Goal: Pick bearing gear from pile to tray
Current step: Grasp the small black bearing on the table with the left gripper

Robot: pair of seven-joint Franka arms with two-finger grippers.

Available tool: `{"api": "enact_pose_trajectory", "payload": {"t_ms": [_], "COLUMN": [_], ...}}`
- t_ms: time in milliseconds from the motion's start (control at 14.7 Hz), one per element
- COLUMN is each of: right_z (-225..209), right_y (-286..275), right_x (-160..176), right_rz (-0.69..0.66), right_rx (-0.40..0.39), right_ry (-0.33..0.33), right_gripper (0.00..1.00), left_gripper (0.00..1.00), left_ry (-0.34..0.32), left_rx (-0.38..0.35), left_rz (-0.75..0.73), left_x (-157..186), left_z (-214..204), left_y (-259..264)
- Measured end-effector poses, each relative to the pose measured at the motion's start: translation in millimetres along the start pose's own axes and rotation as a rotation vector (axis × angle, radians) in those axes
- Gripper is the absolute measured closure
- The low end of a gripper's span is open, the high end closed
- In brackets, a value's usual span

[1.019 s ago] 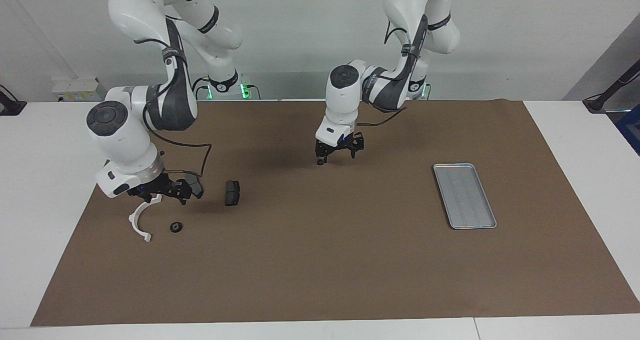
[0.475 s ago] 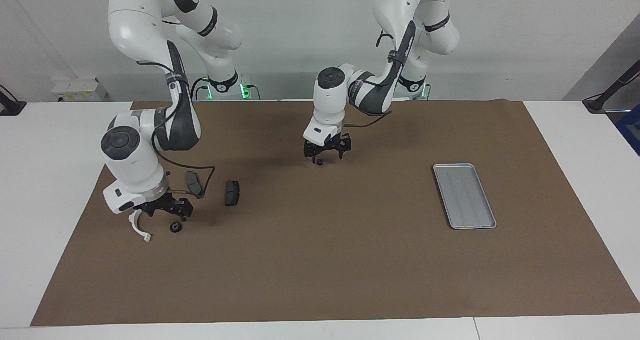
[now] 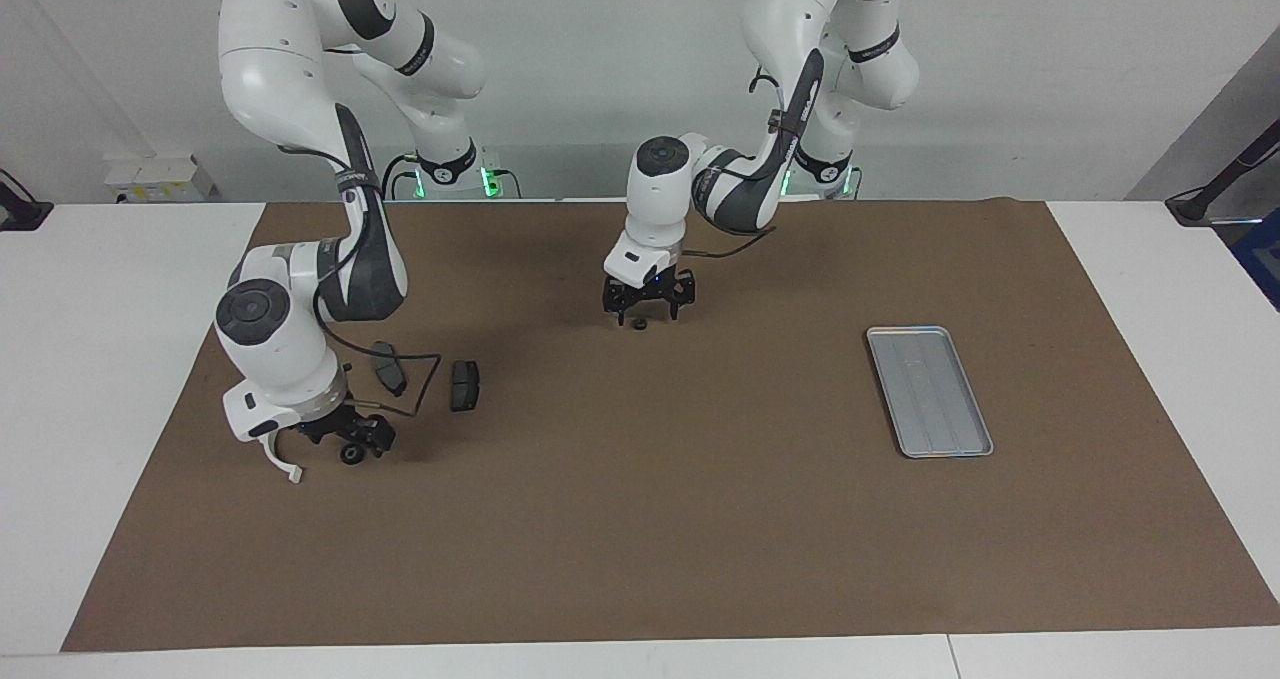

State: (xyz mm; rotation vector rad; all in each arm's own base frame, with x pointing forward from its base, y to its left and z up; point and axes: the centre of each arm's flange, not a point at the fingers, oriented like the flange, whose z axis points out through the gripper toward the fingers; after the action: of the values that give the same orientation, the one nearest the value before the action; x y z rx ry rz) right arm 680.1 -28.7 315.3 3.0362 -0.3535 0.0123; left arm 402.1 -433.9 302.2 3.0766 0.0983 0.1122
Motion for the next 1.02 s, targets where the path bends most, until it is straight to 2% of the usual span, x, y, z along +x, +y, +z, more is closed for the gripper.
{"api": "enact_pose_trajectory", "payload": {"t_ms": [543, 1019], "right_z": [16.4, 23.4], "right_y": [-3.6, -0.6], "right_x": [5.8, 7.2], "right_rz": [-0.001, 0.004], "right_rx": [0.028, 0.032], "right_ry": [0.030, 0.030], "right_gripper": [0.00, 0.00], "left_gripper": [0.00, 0.00], "left_ry": [-0.032, -0.027], "left_rx": [0.036, 0.063], "left_rz": [0.049, 0.064], "left_x": [-27.5, -25.3], "left_z": [5.3, 8.3], "left_y": [13.0, 10.2]}}
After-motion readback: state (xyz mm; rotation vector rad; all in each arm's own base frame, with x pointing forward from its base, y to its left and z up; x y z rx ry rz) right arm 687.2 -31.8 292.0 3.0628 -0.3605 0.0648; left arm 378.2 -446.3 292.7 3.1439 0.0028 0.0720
